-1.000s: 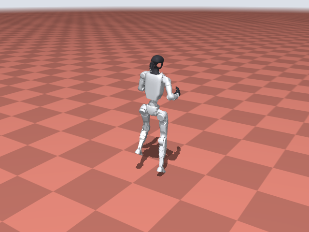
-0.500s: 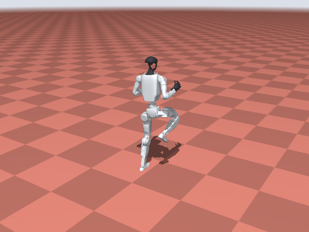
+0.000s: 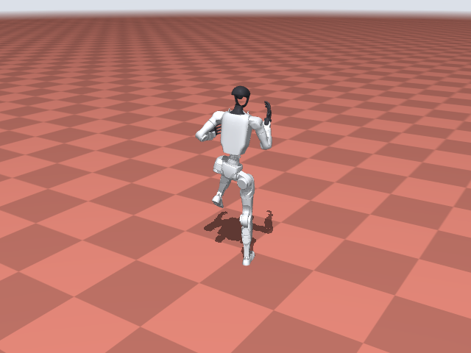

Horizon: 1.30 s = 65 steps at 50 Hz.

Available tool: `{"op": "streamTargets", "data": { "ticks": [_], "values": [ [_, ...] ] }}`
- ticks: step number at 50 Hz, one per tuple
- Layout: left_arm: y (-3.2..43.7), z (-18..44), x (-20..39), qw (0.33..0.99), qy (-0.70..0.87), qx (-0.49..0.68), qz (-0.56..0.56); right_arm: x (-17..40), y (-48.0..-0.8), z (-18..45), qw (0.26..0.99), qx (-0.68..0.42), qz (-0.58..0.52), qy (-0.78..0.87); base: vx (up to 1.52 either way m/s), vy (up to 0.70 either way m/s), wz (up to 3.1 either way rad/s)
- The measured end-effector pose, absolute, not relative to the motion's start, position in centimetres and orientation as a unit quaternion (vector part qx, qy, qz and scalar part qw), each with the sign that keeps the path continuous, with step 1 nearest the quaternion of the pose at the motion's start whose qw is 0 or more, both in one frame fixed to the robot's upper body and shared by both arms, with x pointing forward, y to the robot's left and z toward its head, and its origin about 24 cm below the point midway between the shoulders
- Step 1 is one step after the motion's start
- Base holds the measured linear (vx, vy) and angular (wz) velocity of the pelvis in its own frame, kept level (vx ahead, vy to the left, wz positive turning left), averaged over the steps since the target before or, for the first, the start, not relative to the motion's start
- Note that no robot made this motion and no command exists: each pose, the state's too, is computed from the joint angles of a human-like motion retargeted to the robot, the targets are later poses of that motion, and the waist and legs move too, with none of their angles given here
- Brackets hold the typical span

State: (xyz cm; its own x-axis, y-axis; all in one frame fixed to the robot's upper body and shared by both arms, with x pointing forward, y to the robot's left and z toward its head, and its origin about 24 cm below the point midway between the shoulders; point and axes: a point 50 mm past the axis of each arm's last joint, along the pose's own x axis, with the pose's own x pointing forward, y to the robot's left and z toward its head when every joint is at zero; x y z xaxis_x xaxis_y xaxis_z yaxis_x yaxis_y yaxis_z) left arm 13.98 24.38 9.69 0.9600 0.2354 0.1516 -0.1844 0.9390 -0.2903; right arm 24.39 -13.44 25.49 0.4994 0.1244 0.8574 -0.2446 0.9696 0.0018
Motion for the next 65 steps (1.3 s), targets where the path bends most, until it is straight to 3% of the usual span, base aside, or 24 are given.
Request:
{"op": "streamTargets", "data": {
  "ticks": [5,10,14,17,20,23,27,30,34,38,42,45,50,55,59,62,65],
  "values": [
    [24.3,9.4,11.6,1.0,0.01,-0.029,-0.004,18.2,-13.8,25.8,0.821,0.119,0.145,-0.538,0.14,0.11,0.55],
    [23.2,7.4,11.6,1.0,0.019,-0.019,0.011,16.8,-13.2,21.2,0.875,0.081,0.208,-0.43,-0.11,0.12,-1.37],
    [20.1,9.9,18.9,0.983,-0.166,-0.019,0.075,18.7,-14.5,15.8,0.939,-0.016,0.158,-0.306,-0.34,0.16,-0.16],
    [17.5,19.3,23.9,0.907,-0.402,-0.057,0.115,18.4,-17.8,12.0,0.973,-0.061,0.088,-0.206,-0.3,0.04,0.72],
    [17.2,26.8,22.3,0.812,-0.566,-0.074,0.119,15.2,-20.3,12.0,0.979,-0.086,0.1,-0.156,0.03,-0.01,-1.35],
    [17.8,27.0,19.2,0.786,-0.599,-0.107,0.11,13.1,-20.9,13.0,0.976,-0.108,0.151,-0.118,0.29,-0.05,-0.65],
    [17.2,24.3,17.1,0.84,-0.531,-0.113,0.016,10.4,-21.9,11.1,0.983,-0.119,0.138,-0.014,0.27,-0.13,1.27],
    [17.3,22.1,18.4,0.886,-0.443,-0.126,-0.055,12.0,-22.0,8.3,0.984,-0.114,0.136,0.016,0.06,-0.12,1.39],
    [19.5,16.2,18.5,0.952,-0.289,-0.099,0.024,17.9,-19.9,5.4,0.982,-0.093,0.163,0.008,-0.11,-0.14,0.63],
    [24.7,10.2,14.4,0.98,-0.105,-0.031,0.165,23.8,-17.0,12.7,0.973,-0.011,0.126,-0.196,-0.19,-0.05,-0.9],
    [24.6,9.3,12.1,0.994,-0.03,0.03,0.102,21.6,-16.1,20.3,0.915,0.076,0.138,-0.371,0.07,-0.09,1.25],
    [23.0,10.0,12.0,0.997,-0.034,0.072,0.01,19.0,-16.4,21.4,0.895,0.087,0.118,-0.42,0.19,0.01,1.19],
    [22.3,8.9,11.1,0.997,-0.025,-0.018,0.068,17.8,-16.7,16.9,0.939,0.054,0.124,-0.317,0.08,0.03,-1.85],
    [21.6,13.3,18.0,0.971,-0.216,-0.049,0.085,17.4,-20.2,7.9,0.992,-0.068,0.045,-0.098,-0.14,0.12,0.05],
    [20.9,25.1,20.7,0.858,-0.502,-0.081,0.065,12.8,-25.7,6.3,0.995,-0.099,-0.03,0.007,-0.2,0.05,2.19],
    [20.7,27.6,19.0,0.811,-0.573,-0.1,0.058,10.0,-26.5,7.3,0.99,-0.125,0.026,0.054,0.24,-0.11,-0.4],
    [20.5,25.8,17.1,0.824,-0.548,-0.139,0.039,10.0,-25.1,8.1,0.981,-0.147,0.107,0.07,0.35,-0.19,-1.29]
  ]
}}
